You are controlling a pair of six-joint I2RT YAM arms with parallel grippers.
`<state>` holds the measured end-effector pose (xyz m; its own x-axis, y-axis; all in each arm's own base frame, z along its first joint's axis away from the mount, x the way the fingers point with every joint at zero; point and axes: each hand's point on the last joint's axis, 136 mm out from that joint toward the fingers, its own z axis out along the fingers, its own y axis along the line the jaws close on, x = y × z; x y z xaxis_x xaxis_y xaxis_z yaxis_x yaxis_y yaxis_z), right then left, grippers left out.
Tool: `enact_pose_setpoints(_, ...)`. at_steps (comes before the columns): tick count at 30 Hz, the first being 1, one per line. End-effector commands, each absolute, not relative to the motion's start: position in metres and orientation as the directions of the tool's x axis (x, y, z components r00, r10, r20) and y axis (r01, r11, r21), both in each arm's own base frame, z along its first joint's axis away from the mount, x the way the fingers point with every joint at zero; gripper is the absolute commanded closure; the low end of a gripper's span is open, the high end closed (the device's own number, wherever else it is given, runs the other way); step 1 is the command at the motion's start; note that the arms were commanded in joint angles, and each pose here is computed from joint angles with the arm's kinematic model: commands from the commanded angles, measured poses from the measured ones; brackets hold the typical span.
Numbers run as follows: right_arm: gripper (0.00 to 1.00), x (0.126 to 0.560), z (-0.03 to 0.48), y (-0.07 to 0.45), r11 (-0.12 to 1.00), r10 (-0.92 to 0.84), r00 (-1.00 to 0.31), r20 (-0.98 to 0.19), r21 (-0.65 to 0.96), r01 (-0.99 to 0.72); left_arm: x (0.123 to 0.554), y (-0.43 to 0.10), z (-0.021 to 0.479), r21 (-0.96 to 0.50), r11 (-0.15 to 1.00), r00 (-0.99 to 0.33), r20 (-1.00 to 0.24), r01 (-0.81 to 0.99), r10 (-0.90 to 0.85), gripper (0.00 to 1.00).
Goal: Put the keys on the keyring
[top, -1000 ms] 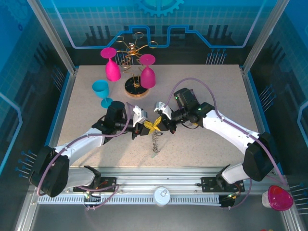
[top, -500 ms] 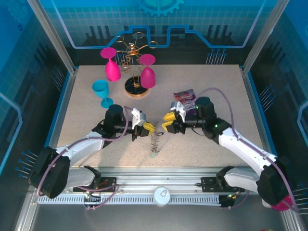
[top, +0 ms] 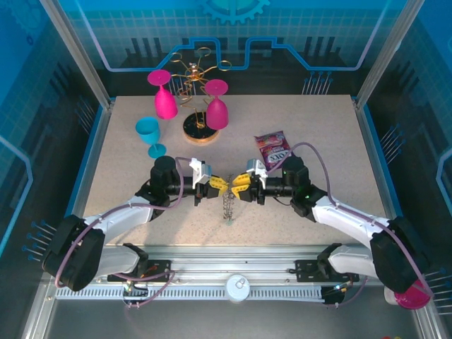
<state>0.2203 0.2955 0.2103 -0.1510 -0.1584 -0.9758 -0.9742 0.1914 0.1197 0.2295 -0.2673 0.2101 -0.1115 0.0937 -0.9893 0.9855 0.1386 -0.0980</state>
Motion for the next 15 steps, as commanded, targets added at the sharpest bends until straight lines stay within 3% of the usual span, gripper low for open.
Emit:
enact_pose_setpoints(1, 0.74, 0.2204, 0.2218, 0.3027, 0.165, -0.127, -0.102, -0.987, 0.081, -0.983, 0.222, -0.2676, 0.2225, -0.053, 0.093, -0.058, -0.996, 0.994, 0.06, 1.0)
enact_pose_setpoints(15, 0.85, 0.2176, 0.2293, 0.3099, 0.11, -0.097, -0.113, -0.989, 0.103, -0.989, 0.2201, -0.2678, 0.2213, -0.053, 0.083, -0.059, -0.996, 0.995, 0.065, 1.0)
